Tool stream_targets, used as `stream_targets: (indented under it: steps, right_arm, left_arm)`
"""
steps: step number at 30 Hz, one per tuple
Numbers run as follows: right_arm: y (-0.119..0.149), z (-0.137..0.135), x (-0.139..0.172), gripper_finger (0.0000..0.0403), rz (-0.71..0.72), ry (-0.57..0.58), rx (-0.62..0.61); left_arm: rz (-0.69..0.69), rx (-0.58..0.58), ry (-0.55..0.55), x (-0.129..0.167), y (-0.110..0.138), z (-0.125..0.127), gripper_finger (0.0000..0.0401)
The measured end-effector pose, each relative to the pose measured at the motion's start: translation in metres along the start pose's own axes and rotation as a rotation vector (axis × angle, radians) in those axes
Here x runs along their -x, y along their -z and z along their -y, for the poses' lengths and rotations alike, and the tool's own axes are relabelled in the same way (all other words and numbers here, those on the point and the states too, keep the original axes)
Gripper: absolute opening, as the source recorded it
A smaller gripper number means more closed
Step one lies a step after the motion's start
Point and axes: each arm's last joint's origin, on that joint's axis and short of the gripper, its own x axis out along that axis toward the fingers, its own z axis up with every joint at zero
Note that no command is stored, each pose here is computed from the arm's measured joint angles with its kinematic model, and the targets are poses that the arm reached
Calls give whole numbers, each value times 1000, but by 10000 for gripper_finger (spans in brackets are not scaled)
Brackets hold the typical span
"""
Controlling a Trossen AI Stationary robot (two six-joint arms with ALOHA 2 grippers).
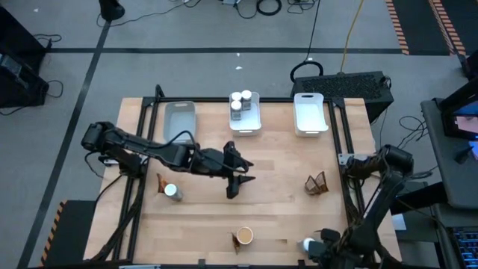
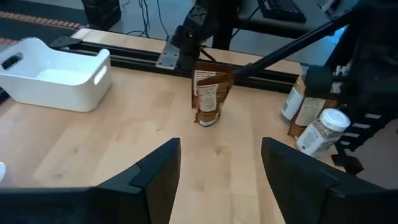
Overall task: Sort spices by type
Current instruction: Put the white seasoning bottle into the left white bin
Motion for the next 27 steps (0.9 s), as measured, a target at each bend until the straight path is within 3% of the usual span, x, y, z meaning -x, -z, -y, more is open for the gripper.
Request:
stream_targets:
  steps: [7,14,27]
  right_arm:
    - [-2,3,-14,0,56,76,14]
    - [-6,13,-13,0,124,167,-104]
    - [-27,20,-12,0,254,194,-231]
  left_arm:
    - [-3,23,22,3,3,13,226]
    - [-8,13,45,5,6,22,226]
    - [-88,-18,46,7,16,28,226]
